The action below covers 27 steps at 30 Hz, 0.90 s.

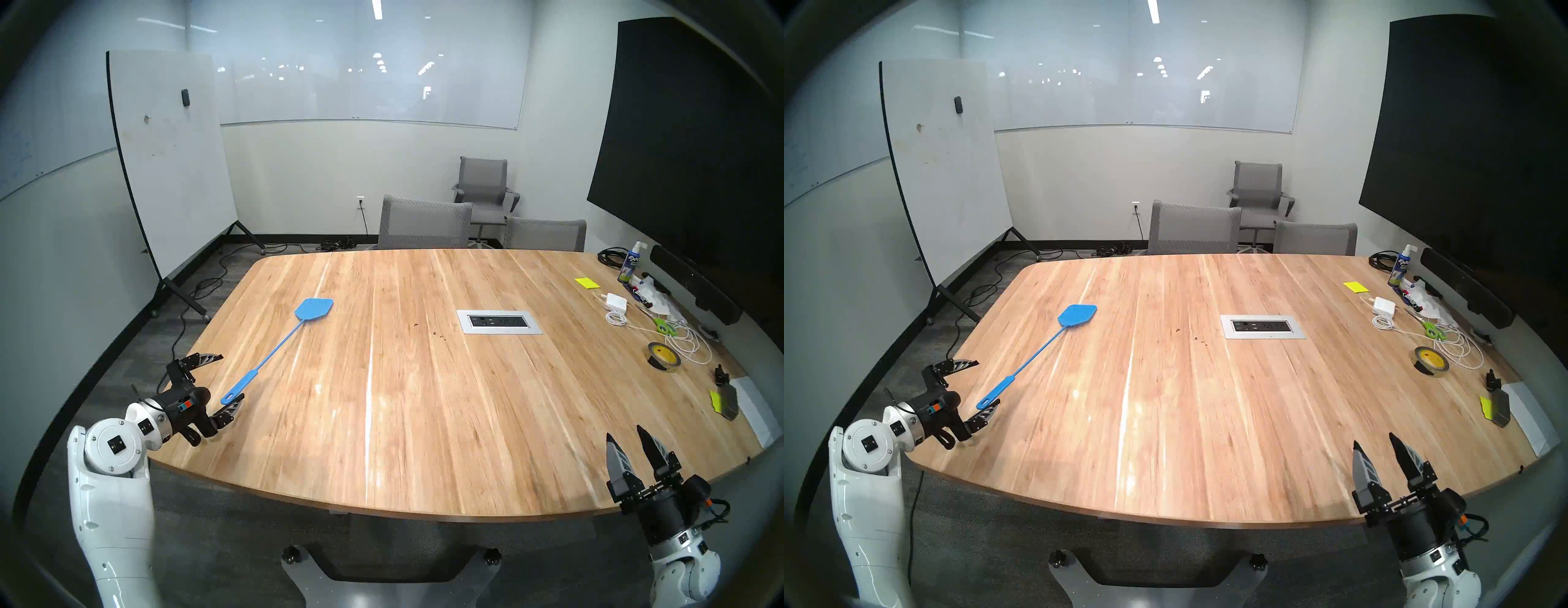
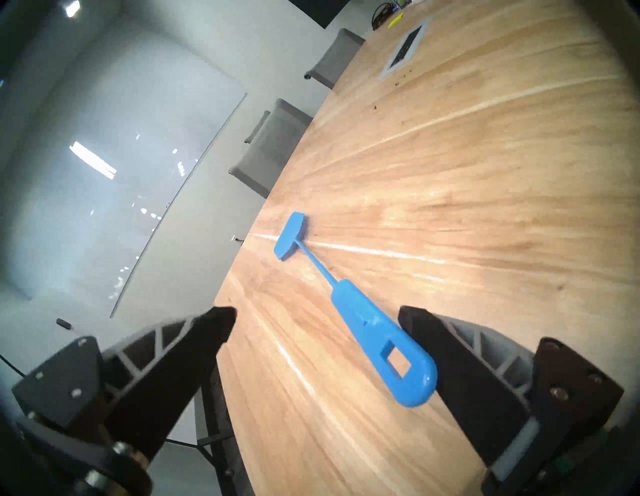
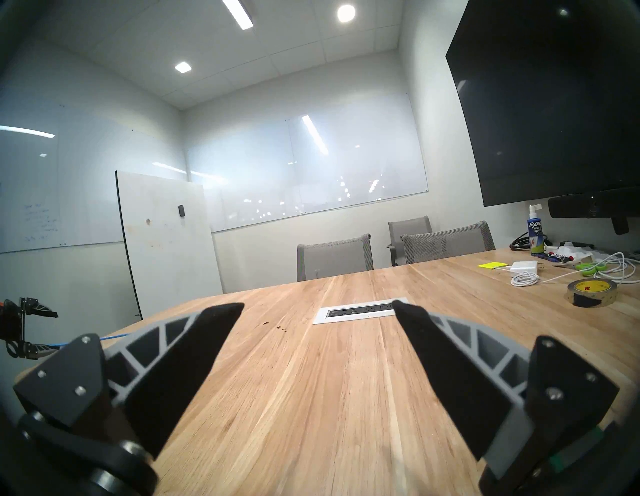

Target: Swat a bug on table

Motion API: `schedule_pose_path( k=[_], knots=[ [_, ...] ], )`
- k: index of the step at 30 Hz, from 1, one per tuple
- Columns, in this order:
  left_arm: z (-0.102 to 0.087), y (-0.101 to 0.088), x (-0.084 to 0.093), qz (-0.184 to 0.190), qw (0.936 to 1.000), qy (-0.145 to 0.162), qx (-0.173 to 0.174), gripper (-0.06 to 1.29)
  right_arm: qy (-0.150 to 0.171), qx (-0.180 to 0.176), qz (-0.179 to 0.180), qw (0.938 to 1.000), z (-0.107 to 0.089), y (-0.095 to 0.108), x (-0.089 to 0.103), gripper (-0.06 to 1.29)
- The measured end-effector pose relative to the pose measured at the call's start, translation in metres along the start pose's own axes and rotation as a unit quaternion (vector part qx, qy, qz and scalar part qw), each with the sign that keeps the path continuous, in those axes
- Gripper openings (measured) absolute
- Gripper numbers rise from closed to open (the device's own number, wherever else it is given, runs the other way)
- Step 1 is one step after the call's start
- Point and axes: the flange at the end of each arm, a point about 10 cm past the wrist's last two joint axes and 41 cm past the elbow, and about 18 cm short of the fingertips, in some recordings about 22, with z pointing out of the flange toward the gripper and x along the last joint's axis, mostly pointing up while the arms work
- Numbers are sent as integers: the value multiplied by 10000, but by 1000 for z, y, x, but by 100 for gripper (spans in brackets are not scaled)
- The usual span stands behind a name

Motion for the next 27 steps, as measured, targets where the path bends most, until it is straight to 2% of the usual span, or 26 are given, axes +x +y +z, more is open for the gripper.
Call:
schedule_pose_path(
  k=[4,8,14,17,20,22,23,25,27],
  knots=[
    [-2,-2,2,-351,9991,191,-173,127,2,4,-1,10000,0,0,0,124],
    [-5,-4,5,-756,9954,424,-400,127,3,8,-2,10000,0,0,0,124],
    [-10,-5,6,-1449,9833,787,-766,127,7,15,-5,10000,0,0,0,124],
    [-12,-4,4,-1885,9719,1002,-997,127,10,17,-6,10000,0,0,1,124],
    [-13,-2,1,-2298,9576,1224,-1236,127,12,18,-8,10000,0,-1,1,124],
    [-14,-1,-2,-2571,9462,1367,-1413,127,13,18,-8,10000,0,-1,1,124],
    [-13,-1,-3,-2742,9383,1454,-1525,127,13,17,-8,10000,0,-1,1,124],
    [-12,0,-6,-2959,9279,1550,-1659,127,14,17,-9,10000,0,-1,1,124],
    [-10,0,-9,-3244,9138,1647,-1804,127,14,17,-9,10000,0,-1,1,124]
  ],
)
